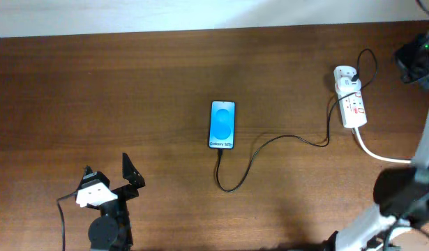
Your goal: Plug charger to phone and switch on socket
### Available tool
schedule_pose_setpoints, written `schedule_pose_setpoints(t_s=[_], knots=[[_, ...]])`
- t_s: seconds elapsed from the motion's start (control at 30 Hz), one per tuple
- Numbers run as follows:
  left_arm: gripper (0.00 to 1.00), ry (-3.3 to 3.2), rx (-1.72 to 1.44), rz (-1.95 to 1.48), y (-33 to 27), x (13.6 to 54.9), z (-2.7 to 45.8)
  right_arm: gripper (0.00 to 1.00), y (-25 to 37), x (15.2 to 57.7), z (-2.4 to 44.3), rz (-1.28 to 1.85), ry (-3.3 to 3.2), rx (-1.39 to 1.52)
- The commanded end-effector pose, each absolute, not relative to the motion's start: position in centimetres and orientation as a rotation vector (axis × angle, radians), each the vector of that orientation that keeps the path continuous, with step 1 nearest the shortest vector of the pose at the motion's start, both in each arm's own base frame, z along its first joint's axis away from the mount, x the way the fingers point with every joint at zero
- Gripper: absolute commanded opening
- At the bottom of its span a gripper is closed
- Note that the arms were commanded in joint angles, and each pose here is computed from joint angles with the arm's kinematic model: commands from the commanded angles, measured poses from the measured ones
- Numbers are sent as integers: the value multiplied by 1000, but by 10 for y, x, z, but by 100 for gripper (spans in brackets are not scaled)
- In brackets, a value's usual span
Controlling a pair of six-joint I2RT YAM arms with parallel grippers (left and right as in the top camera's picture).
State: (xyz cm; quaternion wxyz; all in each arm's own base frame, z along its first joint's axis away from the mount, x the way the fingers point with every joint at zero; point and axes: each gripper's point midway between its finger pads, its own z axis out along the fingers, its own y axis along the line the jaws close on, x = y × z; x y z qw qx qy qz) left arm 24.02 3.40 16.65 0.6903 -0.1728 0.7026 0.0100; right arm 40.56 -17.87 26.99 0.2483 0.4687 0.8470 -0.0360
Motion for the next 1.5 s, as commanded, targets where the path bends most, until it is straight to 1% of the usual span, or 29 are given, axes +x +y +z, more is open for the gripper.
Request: schedule_pose_setpoints(t_s=[0.0, 0.03, 0.07, 0.1, 0.13, 0.17, 0.2, 0.23, 0.3, 0.33, 0.37, 0.6, 0.93, 1.0, 1.13, 1.3, 1.37, 1.4, 1.47], knots=[[99, 1570, -385, 45, 37, 240, 164, 4, -125, 388, 338, 15, 2294, 977], [99, 1570, -385, 45, 37, 240, 164, 4, -109, 379, 351, 47, 2296, 915], [99, 1570, -385, 45, 37, 240, 164, 4, -85, 353, 373, 64, 2301, 815], [99, 1570, -384, 45, 37, 240, 164, 4, -74, 334, 383, 74, 2301, 790], [99, 1570, -384, 45, 37, 240, 164, 9, -66, 319, 390, 81, 2300, 774], [99, 1570, -385, 45, 37, 240, 164, 23, -59, 299, 398, 87, 2293, 759], [99, 1570, -384, 45, 37, 240, 164, 46, -56, 282, 404, 89, 2289, 754], [99, 1570, -385, 45, 37, 240, 164, 72, -52, 263, 407, 89, 2292, 755], [99, 1570, -384, 45, 37, 240, 164, 83, -47, 237, 408, 87, 2308, 760], [99, 1570, -384, 45, 37, 240, 164, 85, -46, 229, 413, 91, 2283, 751], [99, 1570, -385, 45, 37, 240, 164, 99, -45, 221, 419, 95, 2258, 744], [99, 1570, -384, 45, 37, 240, 164, 98, -35, 191, 438, 140, 2167, 703], [99, 1570, -385, 45, 37, 240, 164, 98, -33, 198, 434, 143, 2193, 694], [99, 1570, -385, 45, 37, 240, 164, 98, -32, 193, 436, 145, 2180, 690], [99, 1570, -384, 45, 37, 240, 164, 98, -28, 163, 452, 151, 2090, 665], [99, 1570, -385, 45, 37, 240, 164, 98, -15, 91, 473, 191, 1898, 578], [99, 1570, -385, 45, 37, 240, 164, 99, -17, 74, 463, 175, 1883, 570], [99, 1570, -384, 45, 37, 240, 164, 98, -19, 67, 449, 162, 1877, 569], [99, 1570, -385, 45, 37, 240, 164, 98, -21, 69, 429, 157, 1845, 544]])
